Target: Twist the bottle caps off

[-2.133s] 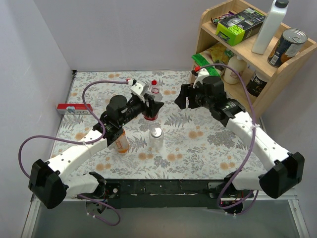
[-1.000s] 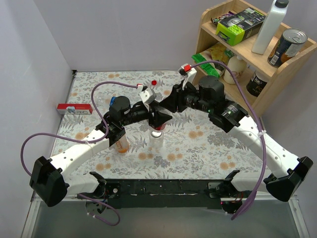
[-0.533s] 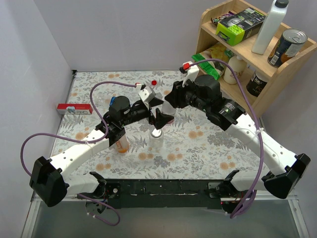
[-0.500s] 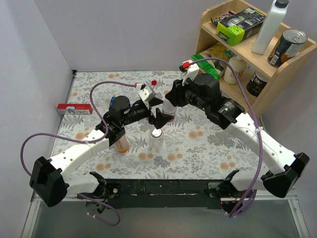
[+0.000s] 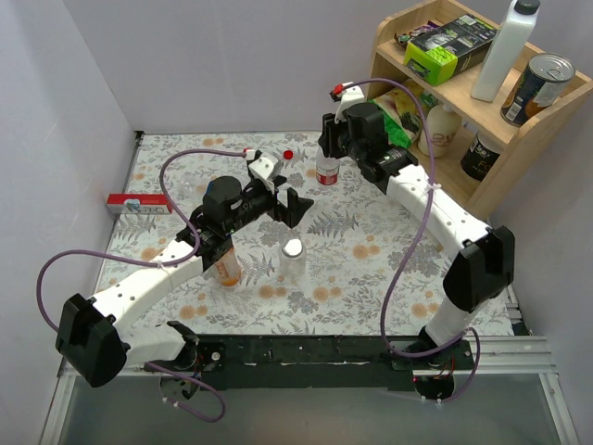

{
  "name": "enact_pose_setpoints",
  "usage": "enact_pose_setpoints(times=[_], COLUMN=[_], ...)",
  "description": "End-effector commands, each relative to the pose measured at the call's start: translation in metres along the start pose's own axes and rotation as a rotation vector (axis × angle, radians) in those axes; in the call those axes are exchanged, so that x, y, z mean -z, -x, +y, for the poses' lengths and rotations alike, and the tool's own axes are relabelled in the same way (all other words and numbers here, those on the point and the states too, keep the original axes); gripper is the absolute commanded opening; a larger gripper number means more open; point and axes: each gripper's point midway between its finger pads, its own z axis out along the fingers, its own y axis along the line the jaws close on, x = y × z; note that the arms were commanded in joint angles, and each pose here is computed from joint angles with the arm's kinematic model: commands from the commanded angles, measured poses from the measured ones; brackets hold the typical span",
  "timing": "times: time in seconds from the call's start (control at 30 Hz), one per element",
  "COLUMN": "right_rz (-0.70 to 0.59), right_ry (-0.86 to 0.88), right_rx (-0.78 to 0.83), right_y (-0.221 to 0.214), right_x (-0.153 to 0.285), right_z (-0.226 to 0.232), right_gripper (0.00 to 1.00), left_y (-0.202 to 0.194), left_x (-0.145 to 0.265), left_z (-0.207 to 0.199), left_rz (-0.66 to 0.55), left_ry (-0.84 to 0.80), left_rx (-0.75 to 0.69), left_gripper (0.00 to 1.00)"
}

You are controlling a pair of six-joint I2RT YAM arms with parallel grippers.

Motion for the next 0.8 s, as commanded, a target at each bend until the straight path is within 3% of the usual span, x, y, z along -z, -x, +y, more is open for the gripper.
enact_pose_setpoints(times=[0.0,0.4,0.77], right_rz=[-0.206,-0.221,-0.231], right_ry=[0.022,0.003,-0.013], right_rx=[0.035,0.065,0.077], right_y=[0.046,0.000,-0.008], right_x=[-0.025,-0.137,-0.187], right_z=[-0.005,-0.039,-0.063], right_gripper=[0.01,0.01,0.01], left_y=[0.028,0.022,0.008], left_x=[0.011,0.009,0.003], left_z=[0.052,0.061,0.063], left_rz=[-0.076,-0.068,-0.032], left_ry=[0.266,0.275,0.267], left_rx=[0.035,0.062,0.044], left_gripper=[0.98,0.98,0.98])
